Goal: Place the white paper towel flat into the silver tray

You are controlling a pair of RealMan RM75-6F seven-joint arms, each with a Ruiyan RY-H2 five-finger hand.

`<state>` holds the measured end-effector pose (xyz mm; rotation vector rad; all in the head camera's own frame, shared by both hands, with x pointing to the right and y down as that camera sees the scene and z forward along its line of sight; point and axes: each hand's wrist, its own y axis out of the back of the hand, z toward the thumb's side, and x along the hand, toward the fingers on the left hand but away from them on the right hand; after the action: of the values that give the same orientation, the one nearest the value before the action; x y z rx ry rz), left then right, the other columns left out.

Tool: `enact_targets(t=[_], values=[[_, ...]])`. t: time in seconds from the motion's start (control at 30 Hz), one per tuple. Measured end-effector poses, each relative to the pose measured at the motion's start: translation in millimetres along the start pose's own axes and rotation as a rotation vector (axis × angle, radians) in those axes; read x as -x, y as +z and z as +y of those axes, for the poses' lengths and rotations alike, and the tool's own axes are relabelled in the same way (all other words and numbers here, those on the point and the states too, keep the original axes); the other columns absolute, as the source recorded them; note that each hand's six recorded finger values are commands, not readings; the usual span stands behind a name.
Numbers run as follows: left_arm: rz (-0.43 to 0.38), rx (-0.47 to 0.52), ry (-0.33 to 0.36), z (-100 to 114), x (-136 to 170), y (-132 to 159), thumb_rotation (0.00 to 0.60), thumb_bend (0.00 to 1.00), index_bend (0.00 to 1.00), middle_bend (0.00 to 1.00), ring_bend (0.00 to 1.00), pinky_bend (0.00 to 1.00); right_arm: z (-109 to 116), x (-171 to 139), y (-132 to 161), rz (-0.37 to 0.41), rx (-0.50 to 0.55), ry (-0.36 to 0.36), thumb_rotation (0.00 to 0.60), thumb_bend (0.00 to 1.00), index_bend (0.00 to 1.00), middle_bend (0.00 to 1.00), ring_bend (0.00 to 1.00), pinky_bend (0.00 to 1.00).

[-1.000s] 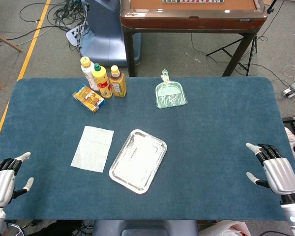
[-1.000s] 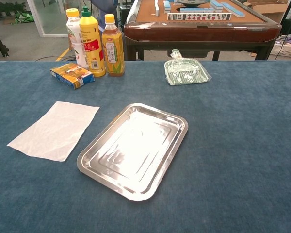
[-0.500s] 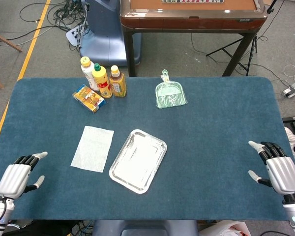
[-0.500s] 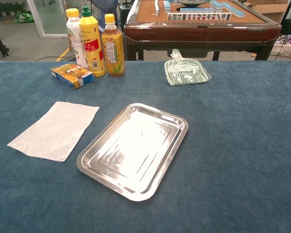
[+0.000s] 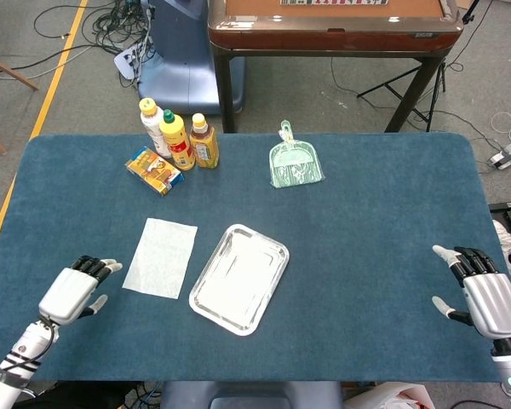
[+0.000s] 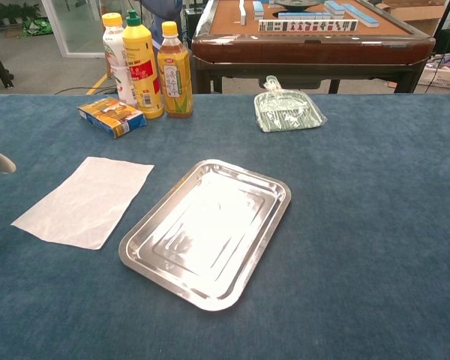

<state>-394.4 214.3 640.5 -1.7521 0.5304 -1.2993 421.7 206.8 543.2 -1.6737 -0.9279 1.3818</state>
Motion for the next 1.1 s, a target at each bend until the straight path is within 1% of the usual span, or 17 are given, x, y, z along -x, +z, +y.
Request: enact_targets(t=[0.17, 0.37, 0.6, 1.1], values=[[-0.062, -0.034, -0.023, -11, -17, 12, 0.6, 0.3, 0.25, 0.24, 0.23, 0.18, -1, 0, -1, -0.004, 0.001, 0.004, 0.6, 0.2, 0.18, 0.26, 0.16, 0.17], [-0.095, -0.081, -0.023, -21, -27, 16, 0.6, 0.3, 0.26, 0.24, 0.23, 0.18, -1, -1, -2, -0.01, 0.0, 0.006, 0.6, 0.2, 0.18, 0.26, 0.16, 0.17], [-0.107, -0.116, -0.015, -32, -34, 15, 0.6, 0.3, 0.26, 0.24, 0.23, 0.18, -1, -1, -3, -0.014, 0.0, 0.009, 0.6, 0.2, 0.18, 0.26, 0.16, 0.17], [-0.095, -0.102, -0.027, -55, -46, 9, 0.6, 0.3, 0.26, 0.24, 0.23, 0.18, -1, -2, -4, -0.019, 0.001, 0.009, 0.6, 0.2, 0.18, 0.26, 0.16, 0.17]])
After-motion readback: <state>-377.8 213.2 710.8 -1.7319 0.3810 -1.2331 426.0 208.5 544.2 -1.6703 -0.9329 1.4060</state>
